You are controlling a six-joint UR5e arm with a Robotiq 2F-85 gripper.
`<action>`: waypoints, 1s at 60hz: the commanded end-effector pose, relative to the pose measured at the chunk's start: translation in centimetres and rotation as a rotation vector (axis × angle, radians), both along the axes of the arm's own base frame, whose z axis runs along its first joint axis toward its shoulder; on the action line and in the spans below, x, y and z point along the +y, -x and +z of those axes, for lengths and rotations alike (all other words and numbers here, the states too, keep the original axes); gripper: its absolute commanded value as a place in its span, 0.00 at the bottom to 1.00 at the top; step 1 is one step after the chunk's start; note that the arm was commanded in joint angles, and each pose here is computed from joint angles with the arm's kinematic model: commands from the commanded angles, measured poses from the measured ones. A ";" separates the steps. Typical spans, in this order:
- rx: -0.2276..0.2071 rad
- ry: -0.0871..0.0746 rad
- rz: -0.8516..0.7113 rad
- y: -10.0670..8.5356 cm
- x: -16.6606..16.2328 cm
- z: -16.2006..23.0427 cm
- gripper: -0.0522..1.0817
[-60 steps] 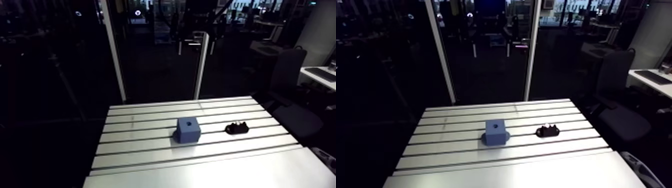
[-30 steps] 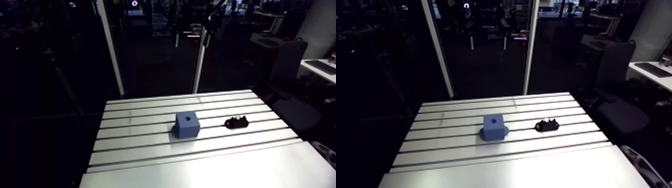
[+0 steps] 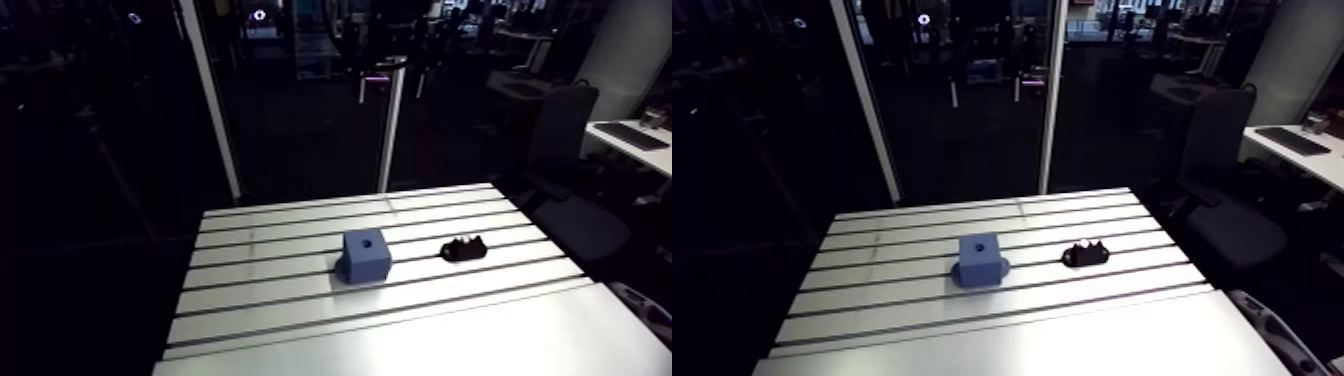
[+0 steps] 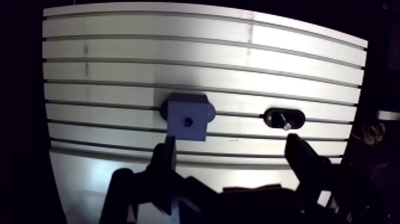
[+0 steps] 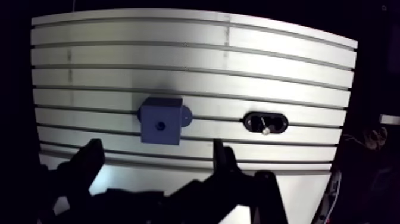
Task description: Pick up the M10 bolt and insert it into the hex recess until seated.
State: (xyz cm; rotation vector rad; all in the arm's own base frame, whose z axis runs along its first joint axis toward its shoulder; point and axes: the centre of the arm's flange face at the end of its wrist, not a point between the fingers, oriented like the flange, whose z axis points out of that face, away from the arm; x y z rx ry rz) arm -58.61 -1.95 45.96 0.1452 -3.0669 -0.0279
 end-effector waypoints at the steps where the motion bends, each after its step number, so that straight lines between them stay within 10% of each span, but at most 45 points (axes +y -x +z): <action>1: 0.064 -0.037 0.039 -0.7 2.8 -0.4 0.06; 19: 0.132 -0.079 0.102 -2.1 6.6 -1.6 0.06; 44: 0.156 -0.098 0.079 -3.0 11.5 -4.9 0.06; 60: 0.117 -0.067 0.049 -2.8 13.2 -7.5 0.06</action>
